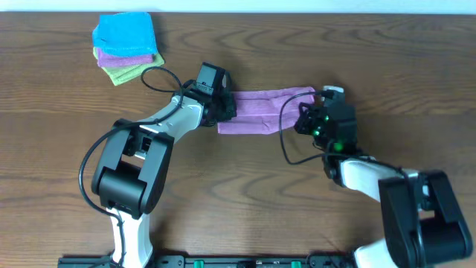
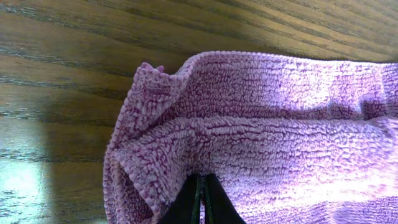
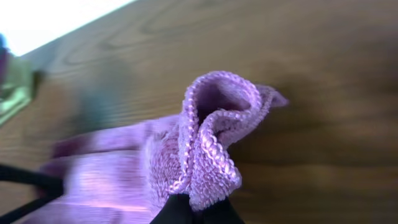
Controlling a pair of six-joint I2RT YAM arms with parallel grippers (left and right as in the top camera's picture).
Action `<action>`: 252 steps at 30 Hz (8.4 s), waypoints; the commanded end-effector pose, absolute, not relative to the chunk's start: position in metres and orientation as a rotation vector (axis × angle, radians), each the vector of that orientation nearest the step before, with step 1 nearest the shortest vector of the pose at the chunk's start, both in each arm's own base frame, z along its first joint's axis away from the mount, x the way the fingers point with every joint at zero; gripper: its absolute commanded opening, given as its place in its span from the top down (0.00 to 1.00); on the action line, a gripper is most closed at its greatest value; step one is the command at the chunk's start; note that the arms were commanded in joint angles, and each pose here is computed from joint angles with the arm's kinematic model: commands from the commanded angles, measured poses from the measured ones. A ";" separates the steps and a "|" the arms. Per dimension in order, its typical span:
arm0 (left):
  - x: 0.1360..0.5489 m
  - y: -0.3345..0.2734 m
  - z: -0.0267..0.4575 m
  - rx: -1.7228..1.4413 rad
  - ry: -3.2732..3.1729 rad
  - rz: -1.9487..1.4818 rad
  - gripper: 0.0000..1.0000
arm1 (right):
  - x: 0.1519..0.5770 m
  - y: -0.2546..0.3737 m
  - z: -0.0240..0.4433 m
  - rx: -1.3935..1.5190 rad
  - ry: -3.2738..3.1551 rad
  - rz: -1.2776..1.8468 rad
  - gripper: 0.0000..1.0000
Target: Fold the cloth
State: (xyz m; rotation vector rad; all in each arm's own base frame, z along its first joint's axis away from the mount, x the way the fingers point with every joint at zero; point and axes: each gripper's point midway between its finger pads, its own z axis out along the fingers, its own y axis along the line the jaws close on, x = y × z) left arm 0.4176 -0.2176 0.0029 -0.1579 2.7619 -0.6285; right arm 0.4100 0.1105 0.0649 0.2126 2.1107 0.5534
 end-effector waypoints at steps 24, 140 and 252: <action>0.412 -0.214 0.012 -0.086 2.772 -0.600 0.94 | 0.414 0.206 0.113 -0.081 2.099 0.602 0.99; 0.371 0.017 0.074 -0.599 2.649 -0.209 0.94 | 0.368 0.419 0.112 -0.850 2.032 0.578 0.99; 0.370 0.050 0.129 -0.710 2.468 -0.350 0.79 | 0.299 0.465 0.079 -1.084 2.124 0.834 0.06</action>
